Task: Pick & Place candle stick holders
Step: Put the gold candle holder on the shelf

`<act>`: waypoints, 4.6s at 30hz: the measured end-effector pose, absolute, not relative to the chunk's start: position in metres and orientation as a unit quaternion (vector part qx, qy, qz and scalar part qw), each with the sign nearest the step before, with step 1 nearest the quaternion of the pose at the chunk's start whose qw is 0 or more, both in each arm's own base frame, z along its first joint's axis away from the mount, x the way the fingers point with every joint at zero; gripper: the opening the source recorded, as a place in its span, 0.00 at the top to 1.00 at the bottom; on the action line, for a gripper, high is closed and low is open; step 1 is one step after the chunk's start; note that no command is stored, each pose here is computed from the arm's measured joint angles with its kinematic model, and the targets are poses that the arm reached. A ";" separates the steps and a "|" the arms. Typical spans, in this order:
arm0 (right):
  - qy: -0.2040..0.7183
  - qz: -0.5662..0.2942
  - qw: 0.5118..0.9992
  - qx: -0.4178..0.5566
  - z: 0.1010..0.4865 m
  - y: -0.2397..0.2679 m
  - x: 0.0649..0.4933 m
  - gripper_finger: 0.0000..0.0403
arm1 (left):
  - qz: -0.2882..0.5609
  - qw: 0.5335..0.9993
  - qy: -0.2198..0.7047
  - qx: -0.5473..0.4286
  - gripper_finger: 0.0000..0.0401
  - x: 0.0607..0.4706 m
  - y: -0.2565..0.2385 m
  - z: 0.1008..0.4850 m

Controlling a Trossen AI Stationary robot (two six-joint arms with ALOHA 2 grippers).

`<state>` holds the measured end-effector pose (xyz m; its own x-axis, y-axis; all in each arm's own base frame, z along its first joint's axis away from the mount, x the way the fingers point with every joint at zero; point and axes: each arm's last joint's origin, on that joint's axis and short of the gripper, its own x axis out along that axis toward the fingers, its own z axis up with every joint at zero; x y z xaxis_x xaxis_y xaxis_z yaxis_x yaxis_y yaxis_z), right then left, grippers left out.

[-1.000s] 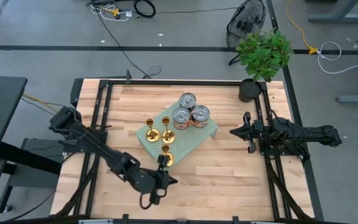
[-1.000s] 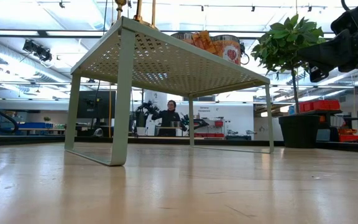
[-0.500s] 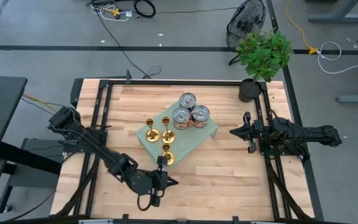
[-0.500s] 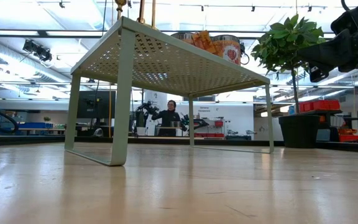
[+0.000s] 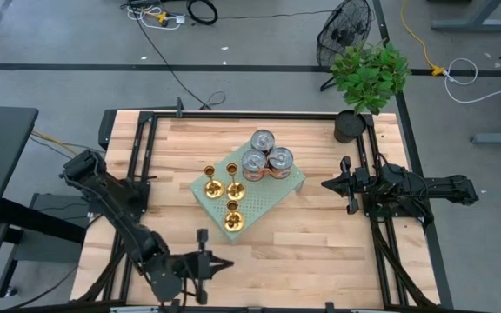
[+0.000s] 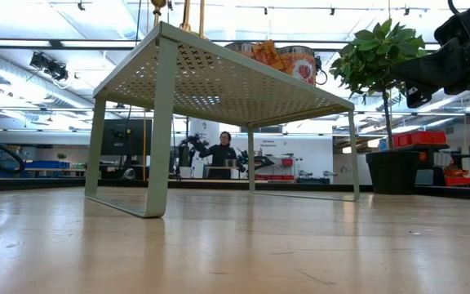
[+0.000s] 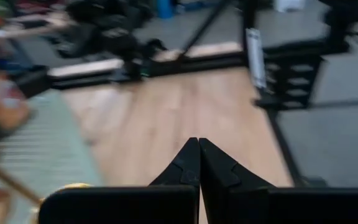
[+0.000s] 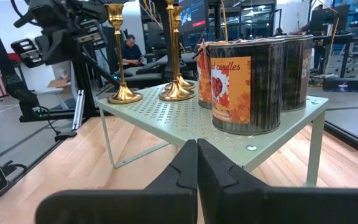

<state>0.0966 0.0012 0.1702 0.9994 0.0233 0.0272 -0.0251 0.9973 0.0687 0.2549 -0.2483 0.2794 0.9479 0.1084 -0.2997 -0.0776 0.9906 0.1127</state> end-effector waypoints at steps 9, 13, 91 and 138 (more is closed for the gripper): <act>-0.013 0.012 0.999 0.035 0.170 0.001 0.097 0.99 | 0.116 0.983 0.137 0.027 1.00 0.270 -0.231 0.281; -0.013 0.012 0.999 0.035 0.170 0.001 0.097 0.99 | 0.150 0.980 0.130 0.001 1.00 0.279 -0.218 0.281; -0.013 0.012 0.999 0.035 0.170 0.001 0.097 0.99 | 0.246 0.965 0.088 -0.026 1.00 0.287 -0.179 0.262; -0.013 0.012 0.999 0.035 0.170 0.001 0.097 0.99 | 0.320 0.936 0.122 0.087 1.00 0.280 -0.170 0.252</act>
<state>0.0966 0.0012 0.1701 0.9994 0.0236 0.0270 -0.0255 0.9973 0.0690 0.2799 -0.1705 0.2518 0.7658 0.6196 -0.1721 -0.5772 0.7803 0.2409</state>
